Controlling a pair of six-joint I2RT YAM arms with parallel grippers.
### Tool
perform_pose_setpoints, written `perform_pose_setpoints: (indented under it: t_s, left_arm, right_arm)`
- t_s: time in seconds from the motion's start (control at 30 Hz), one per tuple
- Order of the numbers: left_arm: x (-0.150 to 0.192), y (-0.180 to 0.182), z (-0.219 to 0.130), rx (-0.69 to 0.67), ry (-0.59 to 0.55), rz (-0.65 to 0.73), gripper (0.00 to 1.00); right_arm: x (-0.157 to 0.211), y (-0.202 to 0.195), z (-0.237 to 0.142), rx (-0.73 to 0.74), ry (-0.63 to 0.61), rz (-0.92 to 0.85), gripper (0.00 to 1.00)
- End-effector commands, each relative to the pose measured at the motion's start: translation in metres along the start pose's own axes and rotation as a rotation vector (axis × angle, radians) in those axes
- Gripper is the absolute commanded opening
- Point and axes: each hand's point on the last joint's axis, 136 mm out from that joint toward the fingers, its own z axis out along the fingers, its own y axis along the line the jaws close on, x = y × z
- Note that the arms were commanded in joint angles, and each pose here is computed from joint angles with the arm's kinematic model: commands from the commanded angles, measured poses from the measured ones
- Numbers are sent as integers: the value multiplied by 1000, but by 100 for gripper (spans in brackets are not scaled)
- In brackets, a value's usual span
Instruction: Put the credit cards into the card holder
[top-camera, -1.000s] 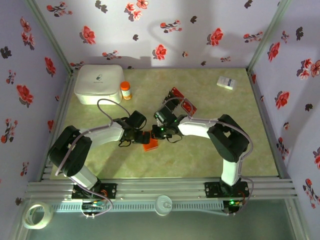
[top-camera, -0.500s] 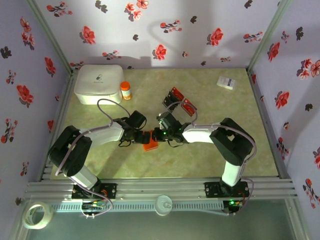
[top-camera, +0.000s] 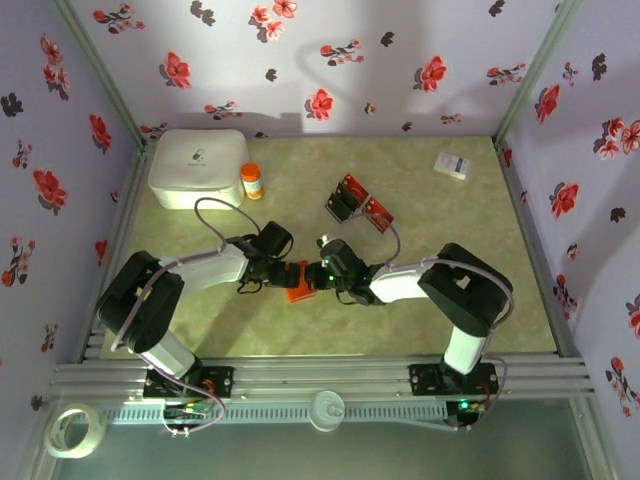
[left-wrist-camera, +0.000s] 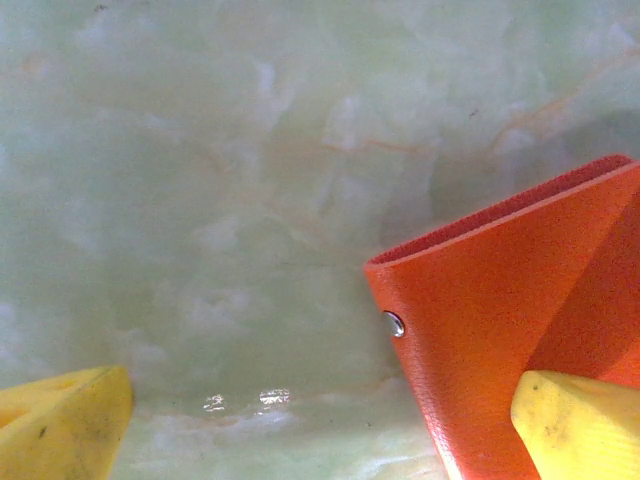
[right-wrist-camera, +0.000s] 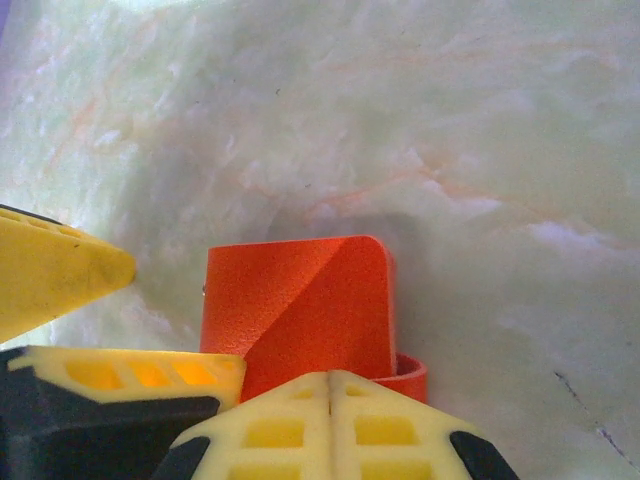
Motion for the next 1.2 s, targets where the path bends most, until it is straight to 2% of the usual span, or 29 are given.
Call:
perform_pose_setpoints:
  t_s: [0.0, 0.37, 0.77, 0.97, 1.17]
  left_arm:
    - [37, 28, 22, -132, 120, 59, 100]
    - [38, 29, 23, -142, 126, 53, 100]
    - [38, 30, 23, -145, 124, 47, 100]
    - [39, 30, 25, -145, 125, 42, 100]
    - [33, 27, 22, -139, 116, 45, 100]
  right_arm:
    - [127, -100, -12, 327, 356, 41, 0]
    - [171, -123, -18, 384, 373, 43, 0]
    - [179, -143, -43, 528, 439, -70, 0]
    - [181, -136, -36, 512, 467, -59, 0]
    - [171, -106, -22, 426, 472, -26, 0]
